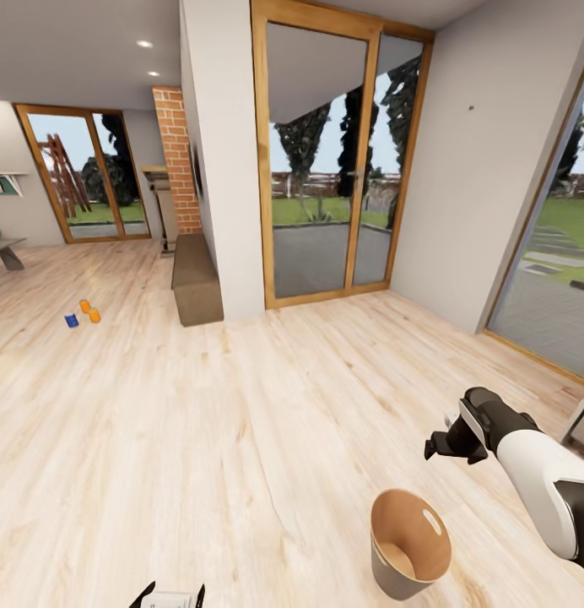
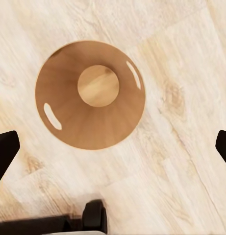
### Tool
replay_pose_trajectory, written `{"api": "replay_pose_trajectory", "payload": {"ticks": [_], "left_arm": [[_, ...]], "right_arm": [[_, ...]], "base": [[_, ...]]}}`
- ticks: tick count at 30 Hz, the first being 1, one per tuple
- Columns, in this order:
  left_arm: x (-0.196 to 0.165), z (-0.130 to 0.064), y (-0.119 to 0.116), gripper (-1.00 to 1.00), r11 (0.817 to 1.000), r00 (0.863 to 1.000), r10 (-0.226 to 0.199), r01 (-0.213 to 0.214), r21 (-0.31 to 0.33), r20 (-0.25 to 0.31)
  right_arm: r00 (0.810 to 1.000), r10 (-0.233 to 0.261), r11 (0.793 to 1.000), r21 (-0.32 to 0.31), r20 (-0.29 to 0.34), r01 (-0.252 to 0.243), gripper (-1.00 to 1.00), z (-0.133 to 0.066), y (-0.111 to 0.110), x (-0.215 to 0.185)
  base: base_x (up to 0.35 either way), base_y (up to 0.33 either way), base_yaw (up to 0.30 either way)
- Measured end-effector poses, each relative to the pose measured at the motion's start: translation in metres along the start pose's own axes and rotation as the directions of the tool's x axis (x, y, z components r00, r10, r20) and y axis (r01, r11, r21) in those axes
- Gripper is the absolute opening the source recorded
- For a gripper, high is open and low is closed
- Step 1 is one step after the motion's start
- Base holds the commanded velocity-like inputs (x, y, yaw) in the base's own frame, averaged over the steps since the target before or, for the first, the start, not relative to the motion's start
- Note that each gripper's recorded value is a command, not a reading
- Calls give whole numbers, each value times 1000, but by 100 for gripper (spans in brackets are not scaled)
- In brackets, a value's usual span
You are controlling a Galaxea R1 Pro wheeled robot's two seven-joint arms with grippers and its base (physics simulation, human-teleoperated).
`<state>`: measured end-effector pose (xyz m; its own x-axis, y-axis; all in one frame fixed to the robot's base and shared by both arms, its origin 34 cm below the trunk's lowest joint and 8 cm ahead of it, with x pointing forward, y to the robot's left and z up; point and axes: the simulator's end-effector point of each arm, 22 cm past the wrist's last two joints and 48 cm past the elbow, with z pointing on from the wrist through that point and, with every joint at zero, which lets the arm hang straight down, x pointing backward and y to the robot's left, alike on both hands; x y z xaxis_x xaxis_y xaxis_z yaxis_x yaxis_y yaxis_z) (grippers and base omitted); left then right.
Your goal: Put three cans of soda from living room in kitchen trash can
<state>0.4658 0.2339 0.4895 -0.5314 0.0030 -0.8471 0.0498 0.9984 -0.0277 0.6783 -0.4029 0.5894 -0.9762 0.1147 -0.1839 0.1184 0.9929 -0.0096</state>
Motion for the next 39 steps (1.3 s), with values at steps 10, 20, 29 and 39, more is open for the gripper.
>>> {"api": "replay_pose_trajectory", "payload": {"ticks": [10,20,29,39], "left_arm": [[19,8,0,100,1000,1000,-2,2,0,1],[40,15,1,100,1000,1000,-1,1,0,0],[59,22,1,100,1000,1000,2,-2,0,0],[80,30,1,100,1000,1000,1,-1,0,0]], "right_arm": [[1000,0,1000,0,4,0,100,21,-1,8],[1000,11,1000,18,26,-12,100,39,-20,13],[999,17,1000,25,27,-18,100,58,-27,22],[1000,17,1000,26,26,-18,100,79,-28,32]], "base": [[0,0,0],[0,0,0],[0,0,0],[0,0,0]]}}
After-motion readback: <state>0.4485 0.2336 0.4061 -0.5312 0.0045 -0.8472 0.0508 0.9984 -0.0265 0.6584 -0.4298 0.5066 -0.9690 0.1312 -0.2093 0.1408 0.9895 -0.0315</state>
